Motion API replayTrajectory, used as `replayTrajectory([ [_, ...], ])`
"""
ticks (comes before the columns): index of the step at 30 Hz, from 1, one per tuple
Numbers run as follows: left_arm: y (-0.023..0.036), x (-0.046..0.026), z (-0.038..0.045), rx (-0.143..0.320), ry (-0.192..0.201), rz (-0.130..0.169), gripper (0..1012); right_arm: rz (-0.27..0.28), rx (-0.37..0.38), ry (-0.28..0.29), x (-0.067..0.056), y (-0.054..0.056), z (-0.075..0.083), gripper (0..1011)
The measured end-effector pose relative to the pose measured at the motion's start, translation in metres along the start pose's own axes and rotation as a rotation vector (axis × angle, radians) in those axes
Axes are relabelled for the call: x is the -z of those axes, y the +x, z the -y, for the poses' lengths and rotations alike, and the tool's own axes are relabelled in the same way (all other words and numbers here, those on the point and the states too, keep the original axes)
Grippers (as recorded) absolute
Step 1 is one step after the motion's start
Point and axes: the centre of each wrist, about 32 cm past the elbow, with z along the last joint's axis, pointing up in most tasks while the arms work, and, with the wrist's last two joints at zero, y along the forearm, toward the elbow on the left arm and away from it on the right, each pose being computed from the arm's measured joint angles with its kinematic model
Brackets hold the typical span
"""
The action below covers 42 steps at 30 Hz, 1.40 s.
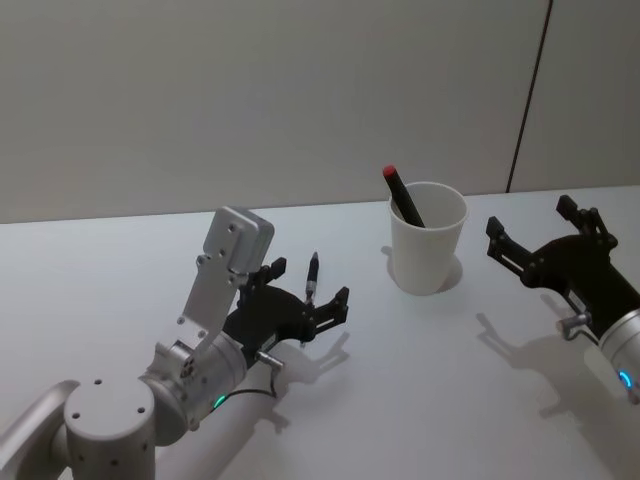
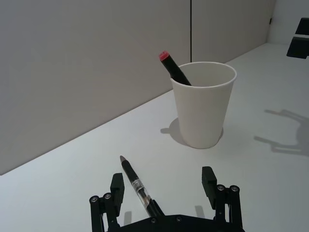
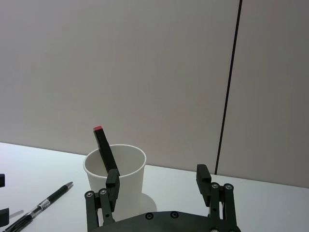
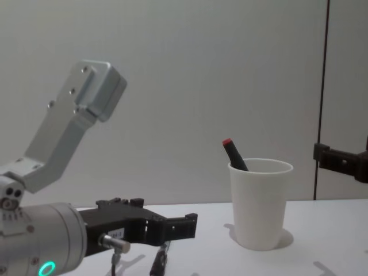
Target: Place the pen into the pen holder.
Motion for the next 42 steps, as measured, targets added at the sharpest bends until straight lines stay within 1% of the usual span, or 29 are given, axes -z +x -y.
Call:
replayTrajectory([
  [6, 0.0002, 0.0013, 0.0058, -0.013, 0.015, -0.021, 1001, 0.0, 0.0, 0.0, 0.0, 0.0, 0.0, 1001],
  [18, 0.002, 0.004, 0.0199, -0.065, 0.055, -0.081, 1001, 0.0, 0.0, 0.0, 0.0, 0.0, 0.0, 1001],
  [19, 0.002, 0.004, 0.0199, -0.065, 0.055, -0.081, 1001, 0.0, 0.0, 0.0, 0.0, 0.0, 0.0, 1001],
  [25, 0.0024, 0.004, 0.0266, -0.082, 0.079, -0.099, 1001, 0.0, 0.0, 0.0, 0.0, 0.0, 0.0, 1002],
  [29, 0.0023, 0.0031, 0.0296, -0.086, 0.094, -0.103, 1001, 0.0, 0.0, 0.0, 0.0, 0.0, 0.0, 1002],
  [33, 0.0022, 0.001, 0.0323, -0.088, 0.112, -0.099, 1001, 0.0, 0.0, 0.0, 0.0, 0.0, 0.0, 1001],
  [42, 0.001, -0.0064, 0.0362, -0.081, 0.162, -0.074, 1001, 0.0, 0.0, 0.0, 0.0, 0.0, 0.0, 1002],
])
